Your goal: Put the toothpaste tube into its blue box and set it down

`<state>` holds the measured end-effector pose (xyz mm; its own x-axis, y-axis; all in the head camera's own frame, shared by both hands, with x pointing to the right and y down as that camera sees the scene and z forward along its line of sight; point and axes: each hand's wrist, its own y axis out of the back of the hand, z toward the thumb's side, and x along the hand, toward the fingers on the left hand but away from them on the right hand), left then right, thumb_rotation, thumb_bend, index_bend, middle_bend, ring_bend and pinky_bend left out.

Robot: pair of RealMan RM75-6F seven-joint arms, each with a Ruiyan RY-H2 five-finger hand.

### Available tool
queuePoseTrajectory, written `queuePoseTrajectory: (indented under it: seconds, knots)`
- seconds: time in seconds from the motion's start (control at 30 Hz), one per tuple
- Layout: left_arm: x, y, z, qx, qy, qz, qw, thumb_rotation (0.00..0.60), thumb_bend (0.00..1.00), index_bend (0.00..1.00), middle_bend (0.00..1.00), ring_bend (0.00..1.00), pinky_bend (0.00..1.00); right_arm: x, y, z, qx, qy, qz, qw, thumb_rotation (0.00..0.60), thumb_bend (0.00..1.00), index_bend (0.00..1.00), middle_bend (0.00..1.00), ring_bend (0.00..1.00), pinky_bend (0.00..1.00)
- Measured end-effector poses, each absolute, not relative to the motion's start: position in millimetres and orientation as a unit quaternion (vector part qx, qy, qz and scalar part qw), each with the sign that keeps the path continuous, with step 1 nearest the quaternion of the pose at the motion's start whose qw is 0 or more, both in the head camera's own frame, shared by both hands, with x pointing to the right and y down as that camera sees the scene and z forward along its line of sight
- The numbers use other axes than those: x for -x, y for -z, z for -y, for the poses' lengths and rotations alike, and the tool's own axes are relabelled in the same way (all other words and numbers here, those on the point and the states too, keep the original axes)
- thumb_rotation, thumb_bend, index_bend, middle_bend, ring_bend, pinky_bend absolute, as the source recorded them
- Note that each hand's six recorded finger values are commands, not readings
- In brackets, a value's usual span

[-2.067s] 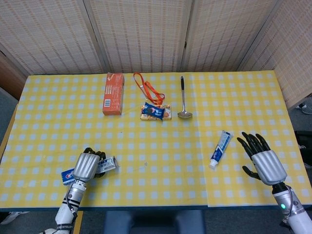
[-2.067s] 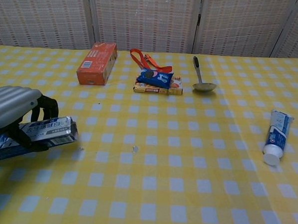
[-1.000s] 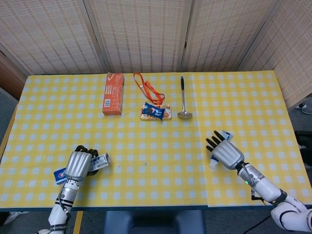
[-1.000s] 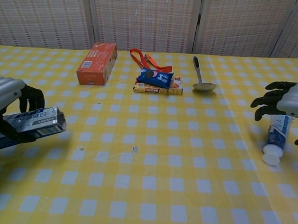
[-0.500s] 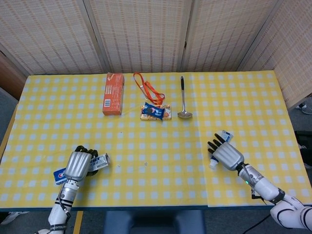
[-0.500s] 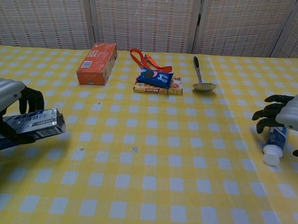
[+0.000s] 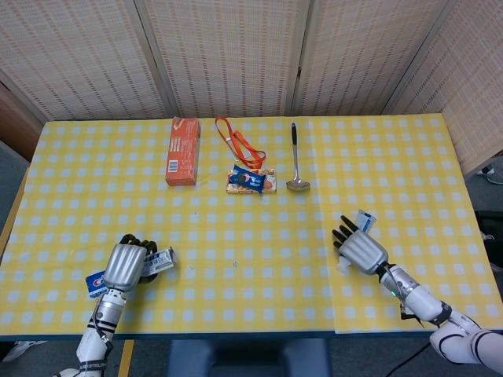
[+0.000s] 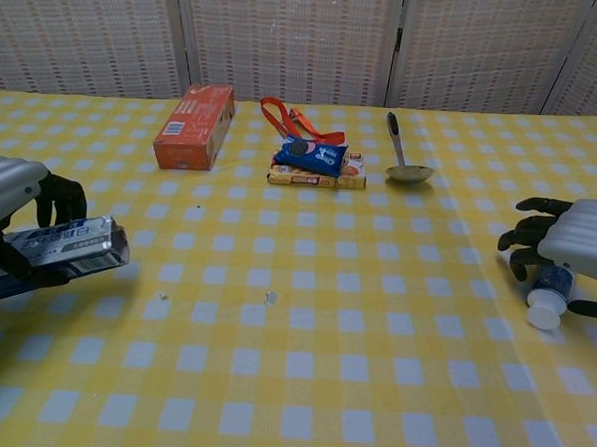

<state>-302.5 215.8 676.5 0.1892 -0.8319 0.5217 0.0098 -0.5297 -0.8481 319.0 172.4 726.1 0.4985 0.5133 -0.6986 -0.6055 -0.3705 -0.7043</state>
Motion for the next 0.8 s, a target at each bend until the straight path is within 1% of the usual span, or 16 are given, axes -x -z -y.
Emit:
queuePoseTrajectory:
  seconds: [0.07, 0.1, 0.13, 0.23, 0.3, 0.37, 0.4, 0.43, 0.5, 0.67, 0.8]
  knots:
    - [303.3, -676.8, -215.8, 0.673, 0.559, -0.305, 0.376, 0.600, 0.16, 0.53, 0.68, 0.49, 0.30, -316.4, -726.3, -172.8, 0.661, -0.495, -0.031, 0.563, 0.600, 0.33, 0.46, 0.25, 0.22, 0.09]
    - [303.7, -677.0, -215.8, 0.673, 0.560, -0.305, 0.375, 0.600, 0.16, 0.53, 0.68, 0.49, 0.30, -315.5, -726.4, -172.8, 0.661, -0.493, -0.029, 0.565, 0.600, 0.34, 0.52, 0.29, 0.25, 0.12]
    - [304.5, -677.1, -215.6, 0.673, 0.560, -0.305, 0.374, 0.600, 0.16, 0.53, 0.68, 0.49, 0.30, -314.2, -726.2, -172.4, 0.660, -0.490, -0.026, 0.569, 0.600, 0.34, 0.59, 0.35, 0.29, 0.17]
    - [305.7, -676.7, -214.8, 0.672, 0.560, -0.308, 0.373, 0.600, 0.16, 0.53, 0.68, 0.49, 0.30, -310.9, -724.3, -170.1, 0.656, -0.478, -0.012, 0.585, 0.600, 0.34, 0.77, 0.51, 0.43, 0.34]
    - [306.2, -676.2, -214.2, 0.672, 0.560, -0.309, 0.374, 0.600, 0.16, 0.53, 0.68, 0.49, 0.30, -309.2, -722.2, -168.1, 0.653, -0.469, 0.001, 0.594, 0.600, 0.34, 0.81, 0.57, 0.49, 0.43]
    - [306.7, -675.7, -214.0, 0.672, 0.559, -0.311, 0.373, 0.600, 0.16, 0.53, 0.68, 0.49, 0.30, -308.6, -718.9, -165.0, 0.653, -0.458, 0.017, 0.602, 0.600, 0.34, 0.82, 0.59, 0.54, 0.55]
    - [307.0, -675.6, -213.9, 0.672, 0.559, -0.312, 0.372, 0.600, 0.16, 0.53, 0.68, 0.49, 0.30, -308.5, -717.3, -163.6, 0.655, -0.453, 0.024, 0.605, 0.600, 0.34, 0.82, 0.60, 0.55, 0.57]
    - [307.5, -675.2, -213.7, 0.672, 0.559, -0.313, 0.372, 0.600, 0.16, 0.53, 0.68, 0.49, 0.30, -307.9, -714.6, -161.9, 0.657, -0.447, 0.035, 0.606, 0.600, 0.34, 0.82, 0.60, 0.57, 0.64]
    - [308.4, -674.3, -213.3, 0.672, 0.558, -0.315, 0.371, 0.600, 0.16, 0.53, 0.68, 0.49, 0.30, -306.1, -709.7, -159.9, 0.665, -0.436, 0.055, 0.604, 0.600, 0.35, 0.83, 0.61, 0.59, 0.72]
    - [308.6, -671.6, -213.3, 0.670, 0.557, -0.317, 0.374, 0.600, 0.16, 0.53, 0.68, 0.49, 0.30, -307.5, -700.6, -154.0, 0.691, -0.423, 0.097, 0.578, 0.600, 0.36, 0.83, 0.61, 0.64, 0.81]
    - [309.0, -668.2, -213.0, 0.668, 0.555, -0.321, 0.378, 0.600, 0.16, 0.53, 0.68, 0.49, 0.30, -307.9, -690.6, -148.5, 0.714, -0.410, 0.135, 0.552, 0.600, 0.37, 0.83, 0.61, 0.66, 0.85]
